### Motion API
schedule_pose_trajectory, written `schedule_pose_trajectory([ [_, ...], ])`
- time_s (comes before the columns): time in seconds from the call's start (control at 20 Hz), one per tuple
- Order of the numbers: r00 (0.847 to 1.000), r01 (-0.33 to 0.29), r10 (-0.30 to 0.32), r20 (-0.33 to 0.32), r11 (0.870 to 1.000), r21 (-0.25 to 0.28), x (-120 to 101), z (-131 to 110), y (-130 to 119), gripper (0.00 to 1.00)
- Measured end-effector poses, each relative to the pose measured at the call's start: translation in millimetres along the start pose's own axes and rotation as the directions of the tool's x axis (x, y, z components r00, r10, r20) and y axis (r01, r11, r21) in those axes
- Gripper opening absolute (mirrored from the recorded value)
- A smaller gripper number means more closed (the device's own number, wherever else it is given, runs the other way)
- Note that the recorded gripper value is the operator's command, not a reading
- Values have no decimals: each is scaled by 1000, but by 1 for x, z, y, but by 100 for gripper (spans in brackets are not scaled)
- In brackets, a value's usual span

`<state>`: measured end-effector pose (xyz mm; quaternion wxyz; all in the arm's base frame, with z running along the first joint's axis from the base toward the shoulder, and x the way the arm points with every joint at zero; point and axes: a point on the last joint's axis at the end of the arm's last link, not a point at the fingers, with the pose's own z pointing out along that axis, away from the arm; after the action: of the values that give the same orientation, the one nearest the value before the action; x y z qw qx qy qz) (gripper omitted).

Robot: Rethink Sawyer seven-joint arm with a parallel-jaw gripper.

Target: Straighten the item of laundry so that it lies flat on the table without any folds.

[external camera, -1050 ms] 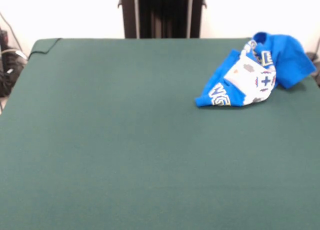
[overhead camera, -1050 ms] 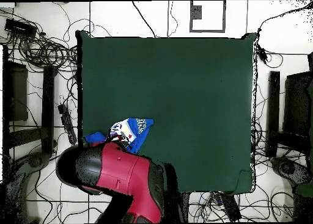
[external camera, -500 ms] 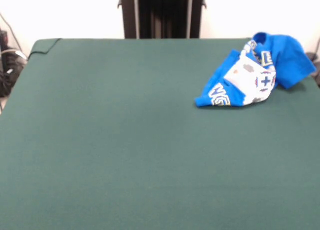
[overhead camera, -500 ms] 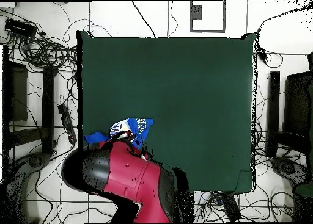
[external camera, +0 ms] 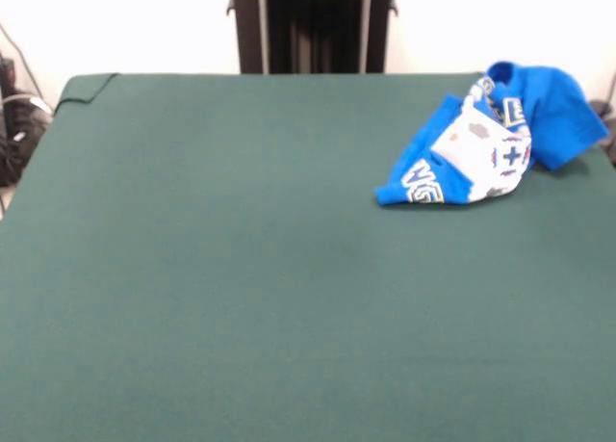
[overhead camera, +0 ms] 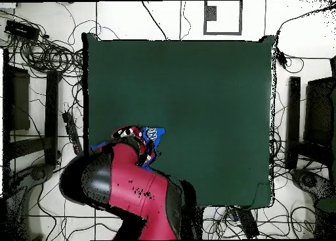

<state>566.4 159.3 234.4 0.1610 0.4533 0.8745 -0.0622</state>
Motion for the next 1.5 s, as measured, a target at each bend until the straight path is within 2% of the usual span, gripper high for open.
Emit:
schedule_pose_trajectory([
  [0.25,1000,-13,13,19,1000,-8,14,11,7,100],
  [0.55,1000,-12,12,20,1000,25,34,36,7,100],
  [0.75,999,-9,8,34,1000,26,43,50,9,100],
  [1.2,997,0,-1,77,1000,18,47,81,9,100],
  [1.5,996,-5,2,84,1000,29,44,91,3,100],
])
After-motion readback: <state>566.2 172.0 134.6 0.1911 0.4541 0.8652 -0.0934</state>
